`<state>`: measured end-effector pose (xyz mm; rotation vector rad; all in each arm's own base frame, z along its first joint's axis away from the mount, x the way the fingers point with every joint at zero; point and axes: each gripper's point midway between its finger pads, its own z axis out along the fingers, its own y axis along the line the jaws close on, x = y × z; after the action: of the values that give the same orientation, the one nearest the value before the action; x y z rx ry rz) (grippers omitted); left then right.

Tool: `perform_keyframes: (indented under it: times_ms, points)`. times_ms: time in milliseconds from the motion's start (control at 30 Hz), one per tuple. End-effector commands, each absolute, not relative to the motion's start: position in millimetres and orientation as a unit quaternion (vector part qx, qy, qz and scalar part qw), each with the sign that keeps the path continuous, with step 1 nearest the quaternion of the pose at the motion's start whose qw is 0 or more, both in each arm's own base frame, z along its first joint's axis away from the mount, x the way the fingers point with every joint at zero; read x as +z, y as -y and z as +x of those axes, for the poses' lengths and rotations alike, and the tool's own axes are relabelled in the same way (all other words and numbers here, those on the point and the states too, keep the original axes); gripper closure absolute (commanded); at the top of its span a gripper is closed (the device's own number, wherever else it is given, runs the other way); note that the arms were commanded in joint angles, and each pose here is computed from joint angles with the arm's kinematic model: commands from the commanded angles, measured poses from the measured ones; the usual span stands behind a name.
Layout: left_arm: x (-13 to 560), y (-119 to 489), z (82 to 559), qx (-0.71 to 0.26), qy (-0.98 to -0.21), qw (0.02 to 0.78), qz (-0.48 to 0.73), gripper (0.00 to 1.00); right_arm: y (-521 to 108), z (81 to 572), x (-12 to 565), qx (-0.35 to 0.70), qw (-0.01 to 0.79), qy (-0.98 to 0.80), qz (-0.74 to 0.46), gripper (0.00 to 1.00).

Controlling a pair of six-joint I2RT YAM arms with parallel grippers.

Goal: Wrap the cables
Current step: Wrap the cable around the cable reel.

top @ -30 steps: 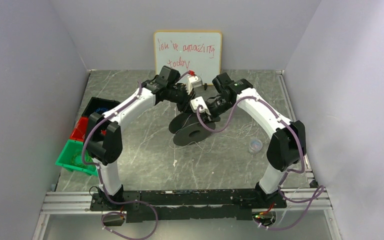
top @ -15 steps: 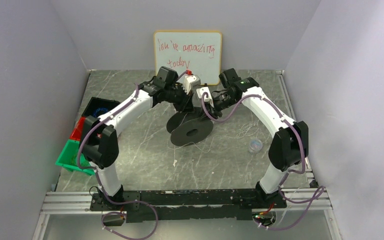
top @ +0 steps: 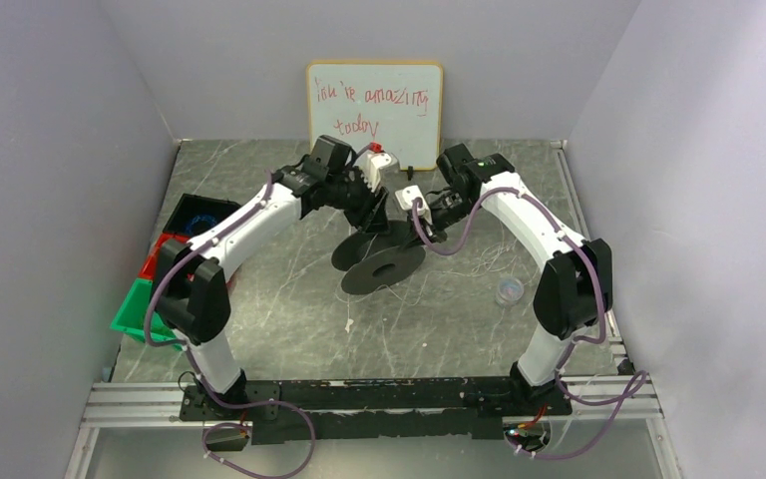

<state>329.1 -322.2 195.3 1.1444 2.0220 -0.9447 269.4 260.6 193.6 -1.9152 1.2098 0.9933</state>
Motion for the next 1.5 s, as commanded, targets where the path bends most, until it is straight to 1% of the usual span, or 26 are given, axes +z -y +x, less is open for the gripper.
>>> perform_keyframes:
  times_ms: [0, 33, 67, 133, 200, 267, 367, 533, 767, 1000, 1167, 1333, 1467]
  points:
    - [244.4, 313.3, 323.1, -0.355, -0.745, 0.362, 0.433, 0.43, -260.1, 259.6, 191.2, 0.387, 0.322, -0.441, -0.743, 1.0]
    - [250.2, 310.6, 322.9, -0.351, -0.743, 0.369, 0.434, 0.38, -259.6, 258.9, 191.5, 0.385, 0.323, -0.439, -0.744, 1.0]
    - [259.7, 306.0, 323.3, -0.346, -0.74, 0.381, 0.433, 0.31, -259.1, 257.7, 192.4, 0.384, 0.323, -0.438, -0.746, 1.0]
    - [276.0, 299.9, 324.6, -0.344, -0.733, 0.399, 0.43, 0.23, -258.3, 257.4, 193.8, 0.382, 0.325, -0.437, -0.747, 1.0]
    - [287.4, 296.3, 325.0, -0.342, -0.727, 0.41, 0.432, 0.17, -258.4, 256.9, 194.4, 0.383, 0.325, -0.436, -0.747, 1.0]
    - [293.0, 295.9, 323.3, -0.339, -0.717, 0.416, 0.446, 0.1, -258.6, 255.9, 193.8, 0.386, 0.323, -0.435, -0.747, 1.0]
    - [294.8, 302.7, 316.8, -0.348, -0.693, 0.411, 0.479, 0.06, -258.7, 255.3, 192.7, 0.39, 0.32, -0.434, -0.747, 1.0]
    - [282.6, 321.7, 300.1, -0.368, -0.643, 0.377, 0.556, 0.06, -258.9, 254.5, 194.2, 0.395, 0.315, -0.435, -0.746, 1.0]
    - [254.6, 336.0, 299.4, -0.406, -0.624, 0.326, 0.582, 0.07, -257.3, 249.8, 196.8, 0.398, 0.315, -0.428, -0.748, 1.0]
    - [226.8, 336.7, 304.5, -0.404, -0.641, 0.303, 0.578, 0.14, -256.7, 248.6, 196.3, 0.401, 0.312, -0.426, -0.749, 1.0]
    - [220.1, 336.9, 300.1, -0.411, -0.638, 0.294, 0.581, 0.2, -257.0, 248.7, 196.5, 0.403, 0.312, -0.426, -0.748, 1.0]
    - [212.1, 334.2, 299.3, -0.409, -0.645, 0.278, 0.583, 0.32, -256.5, 248.4, 197.1, 0.402, 0.312, -0.427, -0.747, 1.0]
    - [207.0, 331.2, 296.7, -0.406, -0.649, 0.27, 0.584, 0.34, -256.0, 249.2, 197.6, 0.403, 0.314, -0.427, -0.746, 1.0]
